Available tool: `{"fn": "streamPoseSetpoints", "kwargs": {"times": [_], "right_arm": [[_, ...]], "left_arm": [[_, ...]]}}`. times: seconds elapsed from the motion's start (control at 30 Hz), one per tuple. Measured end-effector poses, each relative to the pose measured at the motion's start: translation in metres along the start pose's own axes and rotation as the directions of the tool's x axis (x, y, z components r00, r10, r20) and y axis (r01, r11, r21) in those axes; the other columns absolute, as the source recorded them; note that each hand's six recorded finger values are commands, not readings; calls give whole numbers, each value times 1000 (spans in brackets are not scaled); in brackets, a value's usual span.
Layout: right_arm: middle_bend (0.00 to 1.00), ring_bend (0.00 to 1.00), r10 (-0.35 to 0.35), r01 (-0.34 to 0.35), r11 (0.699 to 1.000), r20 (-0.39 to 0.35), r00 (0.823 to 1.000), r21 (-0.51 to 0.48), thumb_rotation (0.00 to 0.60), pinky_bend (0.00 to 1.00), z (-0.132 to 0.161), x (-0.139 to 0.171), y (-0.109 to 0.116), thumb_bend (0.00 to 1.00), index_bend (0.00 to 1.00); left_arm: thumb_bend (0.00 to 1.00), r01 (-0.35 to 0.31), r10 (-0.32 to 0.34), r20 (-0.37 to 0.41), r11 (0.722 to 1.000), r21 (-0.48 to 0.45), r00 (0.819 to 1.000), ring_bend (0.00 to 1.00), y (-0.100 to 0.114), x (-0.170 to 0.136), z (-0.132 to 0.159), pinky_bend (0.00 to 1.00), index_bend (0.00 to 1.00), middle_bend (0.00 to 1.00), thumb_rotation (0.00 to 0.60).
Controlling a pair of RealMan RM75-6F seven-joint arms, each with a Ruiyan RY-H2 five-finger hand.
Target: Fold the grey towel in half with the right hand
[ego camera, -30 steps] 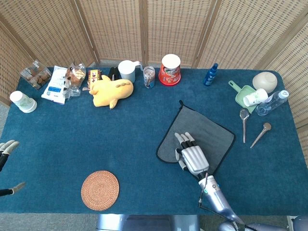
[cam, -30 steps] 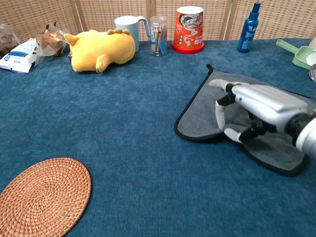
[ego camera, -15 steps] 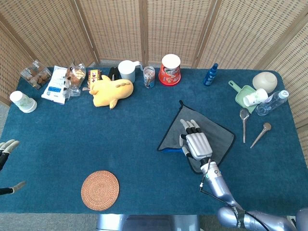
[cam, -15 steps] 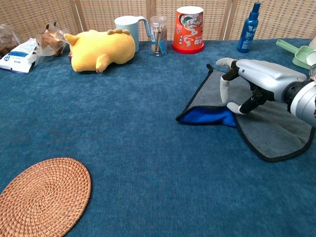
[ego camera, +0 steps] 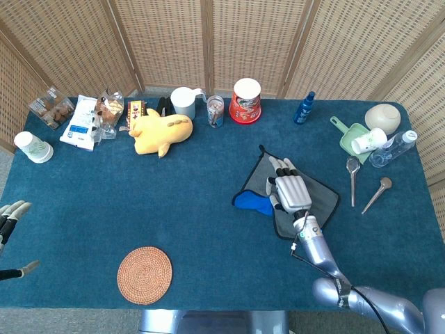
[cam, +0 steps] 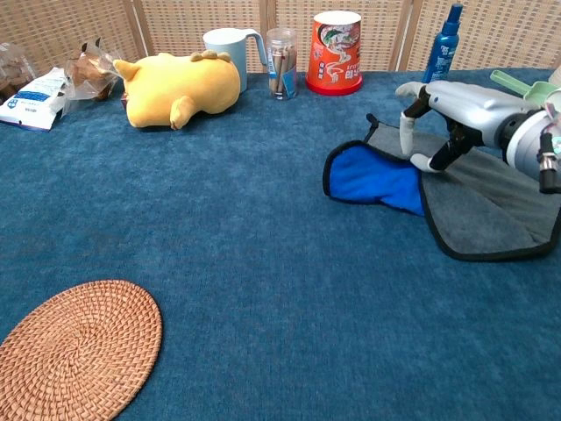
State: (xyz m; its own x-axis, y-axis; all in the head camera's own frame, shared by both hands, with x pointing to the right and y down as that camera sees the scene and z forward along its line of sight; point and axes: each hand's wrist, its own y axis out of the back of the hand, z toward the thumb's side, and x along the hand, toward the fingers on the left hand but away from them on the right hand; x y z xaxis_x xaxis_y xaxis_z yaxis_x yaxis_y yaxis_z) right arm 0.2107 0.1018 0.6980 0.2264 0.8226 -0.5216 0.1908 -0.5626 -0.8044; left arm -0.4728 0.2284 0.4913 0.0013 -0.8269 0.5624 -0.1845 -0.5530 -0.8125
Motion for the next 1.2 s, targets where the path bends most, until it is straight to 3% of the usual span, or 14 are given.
{"fn": "streamPoseSetpoints", "kwargs": {"times": [0.37,1.2], "right_arm": [[0,0,-18,17,999,32,999,30,600,0,-17,-26,12,443,602],[0,0,-8,1,997,107,994,71,600,0,-40,-54,9,483,600]], "left_arm": [[157,5,-5,-23,1000,1,1000,0,-2,4,-3,0,0,0,600],[157,15,-15,-42,1000,3,999,0,-4,7,-6,0,0,0,600]]}}
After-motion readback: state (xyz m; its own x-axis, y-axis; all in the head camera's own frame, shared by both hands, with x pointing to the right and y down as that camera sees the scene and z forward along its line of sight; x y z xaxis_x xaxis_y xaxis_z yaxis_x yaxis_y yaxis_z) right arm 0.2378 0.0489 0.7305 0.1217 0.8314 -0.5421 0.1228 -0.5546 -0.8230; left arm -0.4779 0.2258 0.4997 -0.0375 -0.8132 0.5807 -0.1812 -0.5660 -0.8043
